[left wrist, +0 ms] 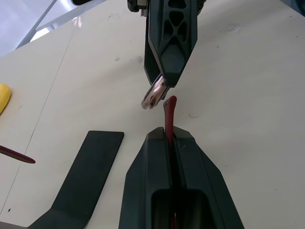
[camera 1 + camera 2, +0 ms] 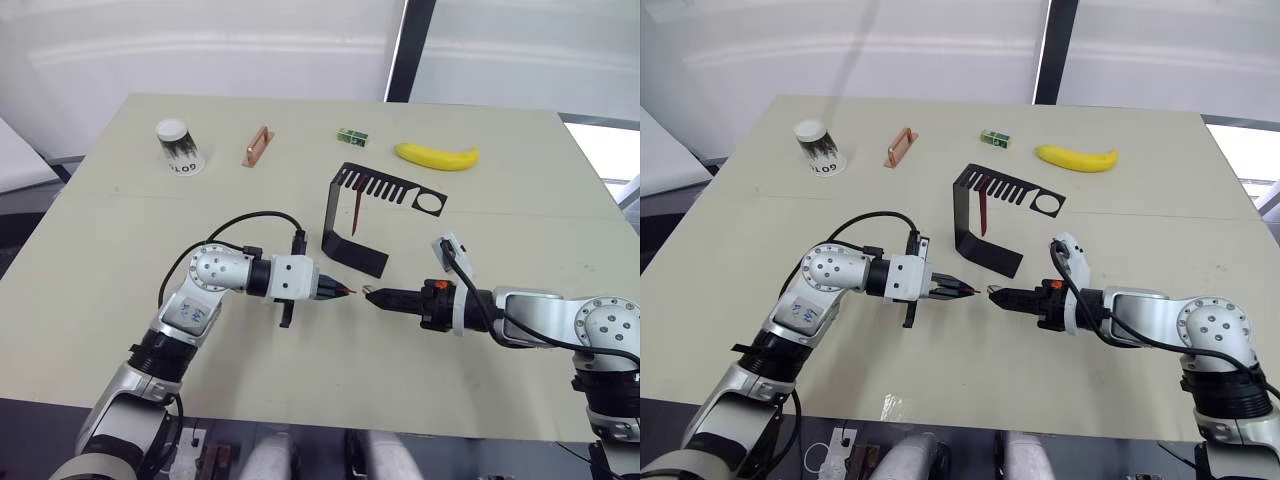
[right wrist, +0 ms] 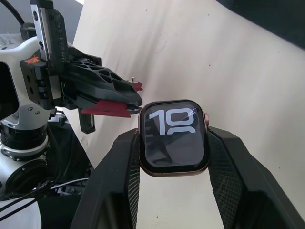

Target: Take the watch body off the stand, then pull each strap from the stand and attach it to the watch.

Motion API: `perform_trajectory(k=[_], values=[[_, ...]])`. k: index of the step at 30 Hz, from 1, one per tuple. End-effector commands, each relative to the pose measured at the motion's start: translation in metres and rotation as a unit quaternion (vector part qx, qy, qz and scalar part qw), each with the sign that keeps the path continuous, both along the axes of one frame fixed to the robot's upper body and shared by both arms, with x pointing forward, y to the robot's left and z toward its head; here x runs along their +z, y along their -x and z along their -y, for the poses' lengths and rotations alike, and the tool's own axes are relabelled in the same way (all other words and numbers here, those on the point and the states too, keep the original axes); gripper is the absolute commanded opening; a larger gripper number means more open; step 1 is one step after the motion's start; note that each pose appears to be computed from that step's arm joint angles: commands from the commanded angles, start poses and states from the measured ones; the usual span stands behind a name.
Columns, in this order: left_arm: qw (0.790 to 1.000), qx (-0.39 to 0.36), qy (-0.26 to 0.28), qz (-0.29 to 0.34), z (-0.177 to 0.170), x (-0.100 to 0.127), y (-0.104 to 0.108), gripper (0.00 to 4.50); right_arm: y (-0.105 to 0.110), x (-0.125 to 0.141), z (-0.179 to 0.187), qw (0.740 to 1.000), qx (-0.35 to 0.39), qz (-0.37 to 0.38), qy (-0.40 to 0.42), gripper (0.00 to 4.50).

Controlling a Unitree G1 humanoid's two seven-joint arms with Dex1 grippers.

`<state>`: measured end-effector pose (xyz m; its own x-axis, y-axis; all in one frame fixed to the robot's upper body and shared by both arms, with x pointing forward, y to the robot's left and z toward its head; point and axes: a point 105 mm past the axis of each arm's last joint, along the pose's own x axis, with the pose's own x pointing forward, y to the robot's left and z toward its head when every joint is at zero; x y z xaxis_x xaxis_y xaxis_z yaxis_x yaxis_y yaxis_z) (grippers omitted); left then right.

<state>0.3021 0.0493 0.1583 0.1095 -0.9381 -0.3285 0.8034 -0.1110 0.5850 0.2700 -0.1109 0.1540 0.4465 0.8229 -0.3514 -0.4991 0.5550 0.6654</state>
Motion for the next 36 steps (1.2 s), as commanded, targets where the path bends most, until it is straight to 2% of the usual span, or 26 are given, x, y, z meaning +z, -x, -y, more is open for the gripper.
perform_trajectory(k=[1,36], values=[[1.000,-0.002,0.014,0.011,0.0039,0.0084,-0.0011,0.00,0.0052,0.0101,-0.0038,1.000,0.012,0.016,-0.013,1.51],[1.000,0.003,0.021,0.006,0.0074,0.0111,-0.0027,0.00,0.0071,0.0112,-0.0001,1.000,0.007,0.016,-0.011,1.51]])
